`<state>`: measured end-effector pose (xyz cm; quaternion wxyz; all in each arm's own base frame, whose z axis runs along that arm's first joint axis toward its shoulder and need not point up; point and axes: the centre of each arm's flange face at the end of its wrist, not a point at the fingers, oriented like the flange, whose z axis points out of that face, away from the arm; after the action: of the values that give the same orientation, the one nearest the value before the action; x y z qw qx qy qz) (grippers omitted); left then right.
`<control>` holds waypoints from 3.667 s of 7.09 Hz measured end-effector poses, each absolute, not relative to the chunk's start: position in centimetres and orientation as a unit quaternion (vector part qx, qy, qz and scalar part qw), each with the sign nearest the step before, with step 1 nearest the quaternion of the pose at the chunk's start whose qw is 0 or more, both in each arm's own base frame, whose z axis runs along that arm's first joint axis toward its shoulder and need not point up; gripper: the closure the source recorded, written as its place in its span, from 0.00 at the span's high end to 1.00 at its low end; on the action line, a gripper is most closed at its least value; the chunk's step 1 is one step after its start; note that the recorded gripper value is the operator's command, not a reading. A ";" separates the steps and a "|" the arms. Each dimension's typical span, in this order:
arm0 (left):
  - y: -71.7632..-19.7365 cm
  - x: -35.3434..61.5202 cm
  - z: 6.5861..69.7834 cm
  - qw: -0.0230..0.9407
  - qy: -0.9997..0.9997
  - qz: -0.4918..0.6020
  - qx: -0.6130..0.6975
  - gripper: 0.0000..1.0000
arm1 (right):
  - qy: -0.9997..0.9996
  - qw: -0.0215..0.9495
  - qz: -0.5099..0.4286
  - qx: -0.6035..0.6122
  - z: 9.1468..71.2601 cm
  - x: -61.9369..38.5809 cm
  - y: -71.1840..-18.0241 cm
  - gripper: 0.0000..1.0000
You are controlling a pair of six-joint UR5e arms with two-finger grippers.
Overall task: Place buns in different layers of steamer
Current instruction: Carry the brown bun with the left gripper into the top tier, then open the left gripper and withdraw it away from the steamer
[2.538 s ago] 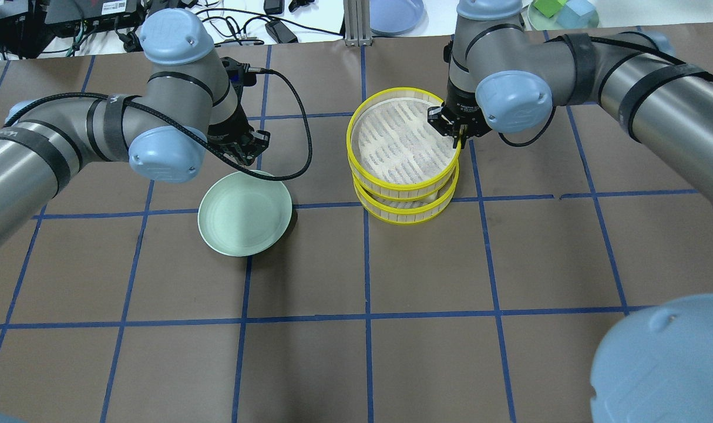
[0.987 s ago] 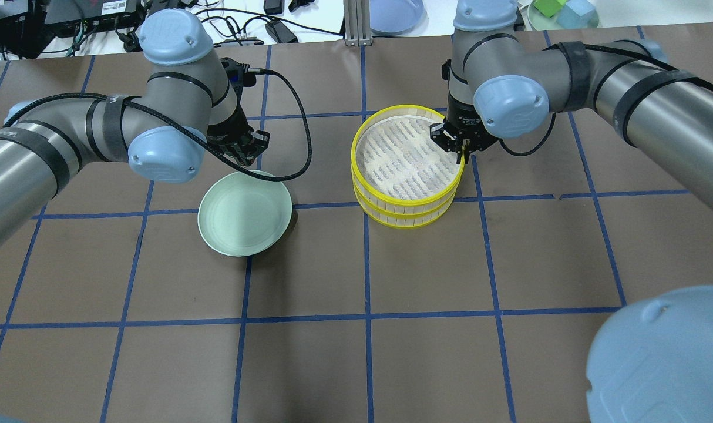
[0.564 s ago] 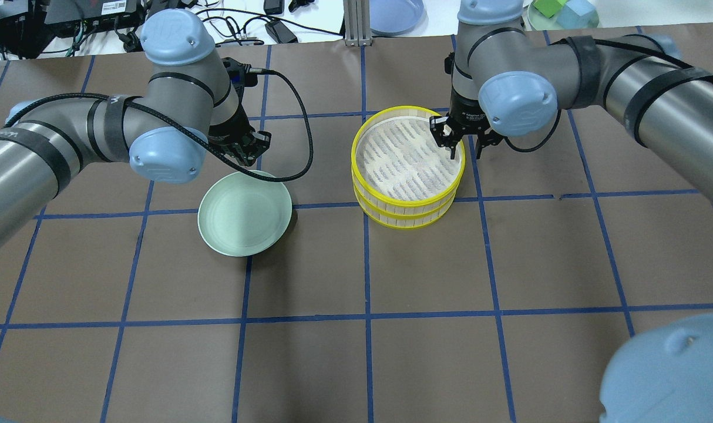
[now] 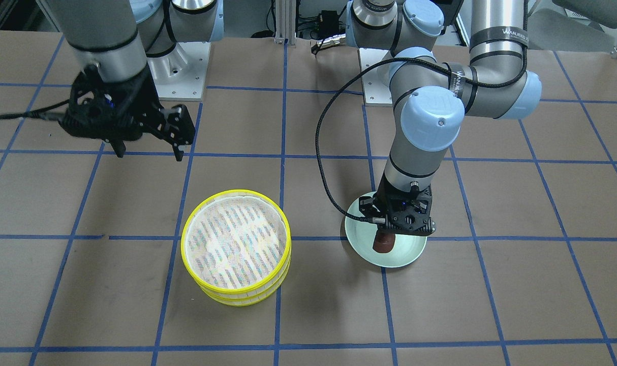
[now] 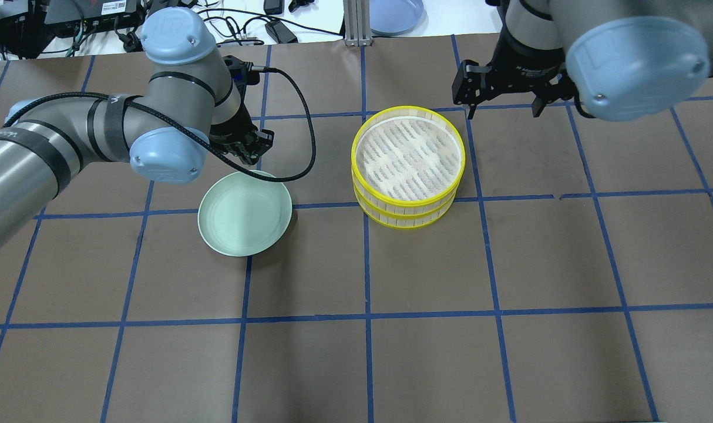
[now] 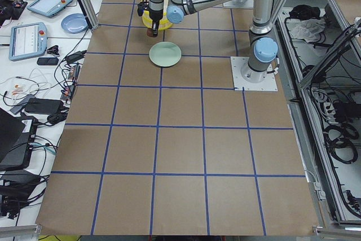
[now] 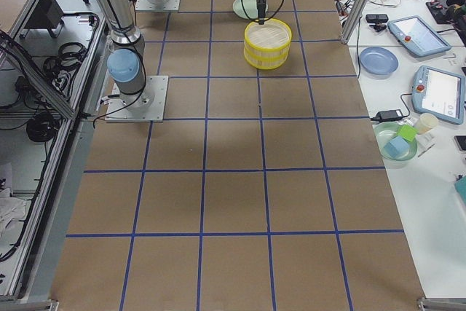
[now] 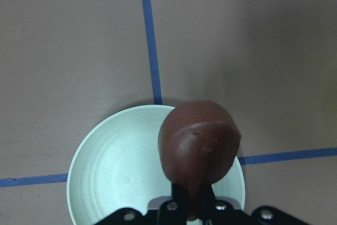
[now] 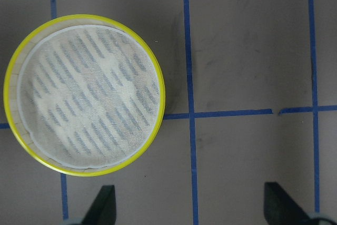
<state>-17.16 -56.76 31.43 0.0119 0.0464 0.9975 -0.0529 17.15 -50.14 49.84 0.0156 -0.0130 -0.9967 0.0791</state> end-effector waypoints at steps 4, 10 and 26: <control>-57.6 -21.8 33.7 -0.019 0.997 -0.076 -0.015 0.15 | -0.998 -0.010 0.055 0.003 54.8 17.4 -46.4 1.00; -56.3 -34.8 32.4 -0.143 0.968 -0.054 -0.197 0.27 | -0.999 -0.009 0.045 0.004 54.6 17.5 -46.3 1.00; -51.9 -11.8 52.6 -0.032 0.998 -0.037 -0.030 1.00 | -0.999 -0.010 0.043 0.006 54.1 17.8 -46.4 1.00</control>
<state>-11.81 -51.87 52.58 -0.0318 -0.0300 0.9984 -0.0368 17.79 -46.41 54.08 -0.0098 0.0062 -0.9990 0.0425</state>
